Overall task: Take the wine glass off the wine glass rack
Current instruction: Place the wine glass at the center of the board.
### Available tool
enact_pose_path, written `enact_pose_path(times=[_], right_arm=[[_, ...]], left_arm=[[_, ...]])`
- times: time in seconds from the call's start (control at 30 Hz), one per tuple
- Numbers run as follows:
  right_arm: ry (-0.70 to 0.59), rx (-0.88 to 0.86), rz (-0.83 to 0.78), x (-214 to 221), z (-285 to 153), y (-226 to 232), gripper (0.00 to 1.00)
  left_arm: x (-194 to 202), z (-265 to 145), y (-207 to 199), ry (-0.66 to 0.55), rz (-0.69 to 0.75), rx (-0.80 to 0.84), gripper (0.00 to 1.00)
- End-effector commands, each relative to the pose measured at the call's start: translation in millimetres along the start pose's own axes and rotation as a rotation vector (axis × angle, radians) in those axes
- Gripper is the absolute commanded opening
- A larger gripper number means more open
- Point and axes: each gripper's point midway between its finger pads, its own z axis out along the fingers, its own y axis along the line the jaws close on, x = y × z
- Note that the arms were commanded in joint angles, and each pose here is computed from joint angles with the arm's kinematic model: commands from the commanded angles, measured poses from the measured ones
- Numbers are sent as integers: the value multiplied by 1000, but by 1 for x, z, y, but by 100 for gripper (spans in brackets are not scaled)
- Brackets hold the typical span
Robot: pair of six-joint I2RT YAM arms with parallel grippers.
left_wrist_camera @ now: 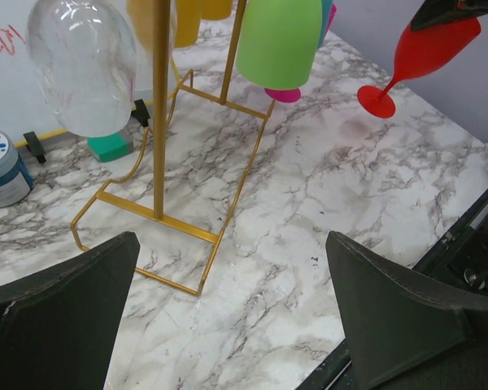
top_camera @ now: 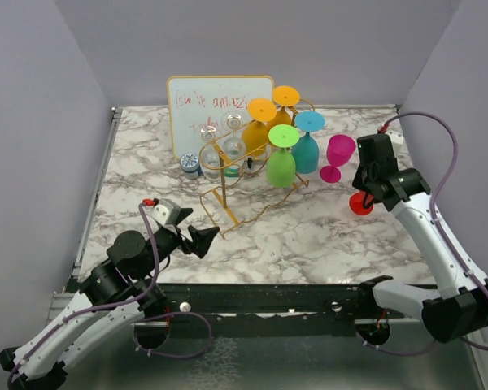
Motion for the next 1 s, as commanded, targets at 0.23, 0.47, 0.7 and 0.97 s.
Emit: enact_pose_path(times=[0.23, 0.47, 0.7, 0.97], right_arm=[[-36, 23, 61, -67, 46, -2, 0], [28, 40, 130, -77, 83, 13, 1], [72, 67, 177, -84, 115, 7, 1], [109, 76, 173, -85, 139, 12, 0]], left_arm=[[14, 11, -3, 61, 15, 13, 99], [12, 10, -2, 51, 19, 14, 99], [13, 10, -3, 53, 20, 18, 99], [13, 11, -4, 54, 18, 21, 99]])
